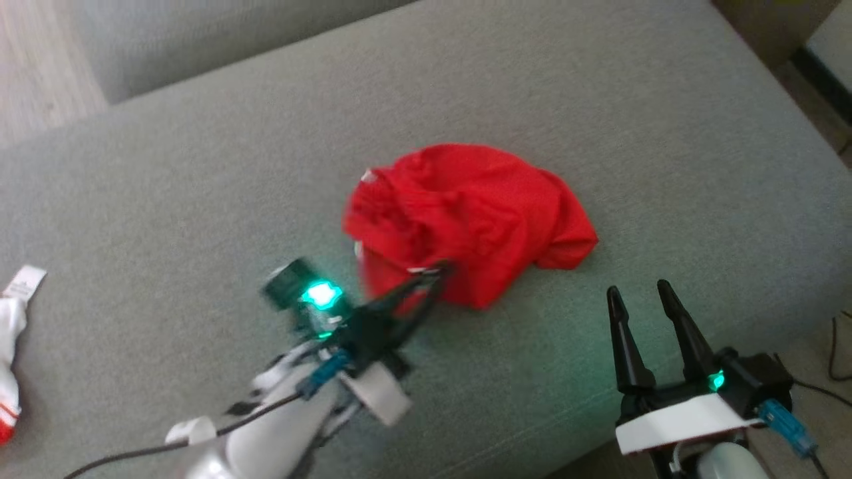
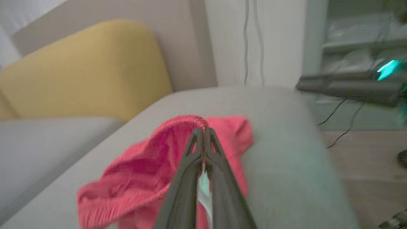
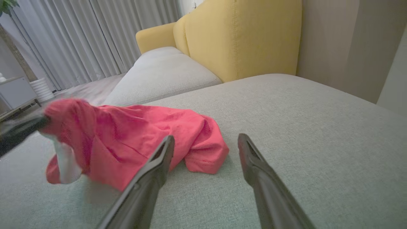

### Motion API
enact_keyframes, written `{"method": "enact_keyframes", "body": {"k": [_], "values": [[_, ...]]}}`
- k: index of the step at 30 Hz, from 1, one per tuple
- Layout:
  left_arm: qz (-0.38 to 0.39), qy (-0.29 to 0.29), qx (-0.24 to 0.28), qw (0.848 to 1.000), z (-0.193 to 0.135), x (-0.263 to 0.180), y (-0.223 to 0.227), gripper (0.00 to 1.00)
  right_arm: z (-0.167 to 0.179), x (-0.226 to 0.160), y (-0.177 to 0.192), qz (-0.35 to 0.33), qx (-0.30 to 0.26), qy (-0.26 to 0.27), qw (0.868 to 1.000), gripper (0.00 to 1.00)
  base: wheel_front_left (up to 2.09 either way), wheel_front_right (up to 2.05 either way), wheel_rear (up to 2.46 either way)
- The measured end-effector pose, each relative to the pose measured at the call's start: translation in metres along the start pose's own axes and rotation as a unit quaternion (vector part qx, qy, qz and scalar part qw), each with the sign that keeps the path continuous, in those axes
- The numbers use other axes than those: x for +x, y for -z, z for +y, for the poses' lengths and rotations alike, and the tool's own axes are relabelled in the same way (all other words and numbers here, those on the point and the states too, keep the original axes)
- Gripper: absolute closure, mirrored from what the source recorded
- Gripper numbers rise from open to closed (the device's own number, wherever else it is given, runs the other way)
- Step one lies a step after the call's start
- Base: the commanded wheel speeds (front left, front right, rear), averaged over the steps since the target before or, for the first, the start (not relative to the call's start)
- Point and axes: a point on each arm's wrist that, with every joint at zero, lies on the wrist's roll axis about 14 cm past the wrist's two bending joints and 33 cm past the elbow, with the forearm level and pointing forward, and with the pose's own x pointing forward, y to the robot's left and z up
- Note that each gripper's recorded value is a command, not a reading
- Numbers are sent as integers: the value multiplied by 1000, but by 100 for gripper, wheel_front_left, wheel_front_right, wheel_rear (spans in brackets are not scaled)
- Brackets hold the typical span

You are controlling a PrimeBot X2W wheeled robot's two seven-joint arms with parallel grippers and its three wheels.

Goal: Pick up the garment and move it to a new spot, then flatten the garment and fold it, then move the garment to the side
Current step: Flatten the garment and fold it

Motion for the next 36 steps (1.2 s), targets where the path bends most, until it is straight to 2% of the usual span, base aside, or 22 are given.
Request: {"method": "enact_keyframes", "body": {"k": [2,4,10,14,17,21,23,25,27,28,29,36], "values": [[-58,27,-7,998,-16,10,-41,100,-2,-4,-3,-7,5,4,1000,0,0,0,0],[-112,35,-5,993,-17,17,-83,100,-4,-11,-4,-11,10,8,1000,0,0,0,0],[-254,5,22,967,14,30,-210,100,-13,-32,-4,-20,21,24,999,0,0,0,0],[-286,-28,23,958,35,32,-253,100,-16,-35,-11,-37,24,26,999,0,0,0,0],[-229,-89,-12,969,67,36,-228,100,-15,-36,-12,-40,25,24,999,0,0,0,0],[-104,-144,-94,980,84,27,-133,100,-11,-37,-5,-28,26,19,999,0,0,0,0],[-41,-170,-144,974,81,10,-73,100,-10,-34,-4,-25,26,16,999,0,0,0,0],[17,-193,-193,962,70,-13,-16,100,-10,-32,-2,-20,24,15,999,0,0,0,0],[49,-206,-232,949,59,-31,22,100,-8,-27,1,-14,22,12,1000,0,0,0,0],[53,-208,-244,946,54,-37,31,67,-7,-25,2,-11,20,9,1000,0,0,0,0],[51,-212,-251,943,53,-42,36,0,-4,-22,3,-8,19,4,1000,0,0,0,0],[39,-232,-258,937,55,-61,48,0,12,-6,12,14,9,-25,1000,0,0,0,0]]}}
